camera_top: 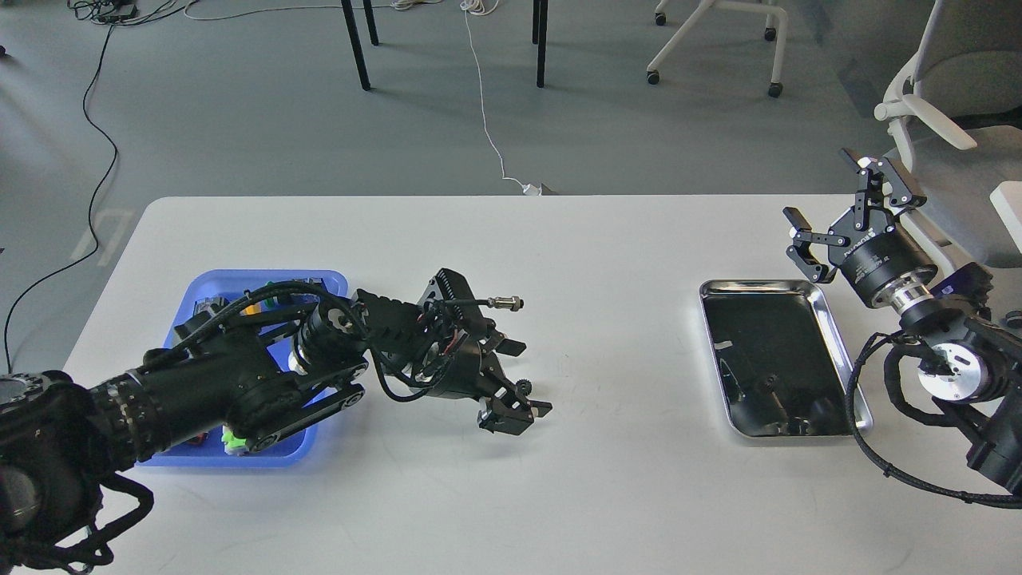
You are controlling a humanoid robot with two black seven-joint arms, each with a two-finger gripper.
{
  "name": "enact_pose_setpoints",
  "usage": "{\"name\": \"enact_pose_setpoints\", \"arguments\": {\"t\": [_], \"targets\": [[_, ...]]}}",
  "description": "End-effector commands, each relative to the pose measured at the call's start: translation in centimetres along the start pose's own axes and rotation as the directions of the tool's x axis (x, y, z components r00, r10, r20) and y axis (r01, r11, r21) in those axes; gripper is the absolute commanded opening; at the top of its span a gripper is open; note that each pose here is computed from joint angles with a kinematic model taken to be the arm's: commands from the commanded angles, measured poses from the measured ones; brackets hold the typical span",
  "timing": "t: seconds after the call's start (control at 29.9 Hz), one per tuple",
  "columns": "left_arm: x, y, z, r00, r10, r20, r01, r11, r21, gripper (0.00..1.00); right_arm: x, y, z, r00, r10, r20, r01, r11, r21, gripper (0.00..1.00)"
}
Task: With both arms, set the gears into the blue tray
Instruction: 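Reach the left gripper toward the black gear on the table, then close the left gripper on the black gear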
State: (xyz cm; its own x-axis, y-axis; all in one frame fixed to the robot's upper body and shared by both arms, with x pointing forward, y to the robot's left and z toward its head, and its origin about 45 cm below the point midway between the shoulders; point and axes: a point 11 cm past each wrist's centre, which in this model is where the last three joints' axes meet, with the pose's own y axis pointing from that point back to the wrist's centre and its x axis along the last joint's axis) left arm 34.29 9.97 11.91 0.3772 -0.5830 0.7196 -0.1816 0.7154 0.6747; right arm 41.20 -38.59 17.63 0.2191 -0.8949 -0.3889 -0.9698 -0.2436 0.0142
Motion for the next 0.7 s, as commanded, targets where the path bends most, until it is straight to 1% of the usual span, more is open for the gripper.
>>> {"name": "enact_pose_setpoints", "arguments": {"t": [0.0,0.13,0.23,0.33,0.4,0.43,0.67], "targets": [[-0.37,-0.30,-0.35,1.000,-0.001,0.002,0.001,1.000,0.012,0.97,0.07,0.05,-0.02,1.000,0.002,0.000,-0.002,1.000,0.000,0.99],[-0.88,-0.44,-0.50,1.000,-0.016,0.001,0.016,1.000,0.017,0.93,0.03,0.00,-0.07,1.000,0.000,-0.002,0.000,1.000,0.001,0.99],[-1.06,-0.49,-0.70,1.000,-0.021,-0.003,0.021,0.999,0.024,0.87,0.03,0.00,-0.07,1.000,0.000,-0.002,0.000,1.000,0.001,0.99],[-1.14,-0.51,-0.68,1.000,-0.023,-0.005,0.023,0.999,0.023,0.75,0.04,0.00,-0.08,1.000,0.001,0.000,-0.001,1.000,0.001,0.99],[-1.12,-0.51,-0.68,1.000,-0.022,-0.004,0.022,0.999,0.023,0.61,0.06,0.05,-0.02,1.000,0.001,-0.001,-0.001,1.000,-0.001,0.99],[-1.18,-0.45,-0.77,1.000,-0.023,-0.006,0.023,0.999,0.026,0.59,0.06,0.05,-0.02,1.000,0.001,-0.001,-0.001,1.000,-0.001,0.99],[-1.32,-0.57,-0.59,1.000,-0.023,-0.008,0.024,0.999,0.021,0.58,0.06,0.05,-0.02,1.000,0.001,-0.001,-0.001,1.000,-0.001,0.99]]}}
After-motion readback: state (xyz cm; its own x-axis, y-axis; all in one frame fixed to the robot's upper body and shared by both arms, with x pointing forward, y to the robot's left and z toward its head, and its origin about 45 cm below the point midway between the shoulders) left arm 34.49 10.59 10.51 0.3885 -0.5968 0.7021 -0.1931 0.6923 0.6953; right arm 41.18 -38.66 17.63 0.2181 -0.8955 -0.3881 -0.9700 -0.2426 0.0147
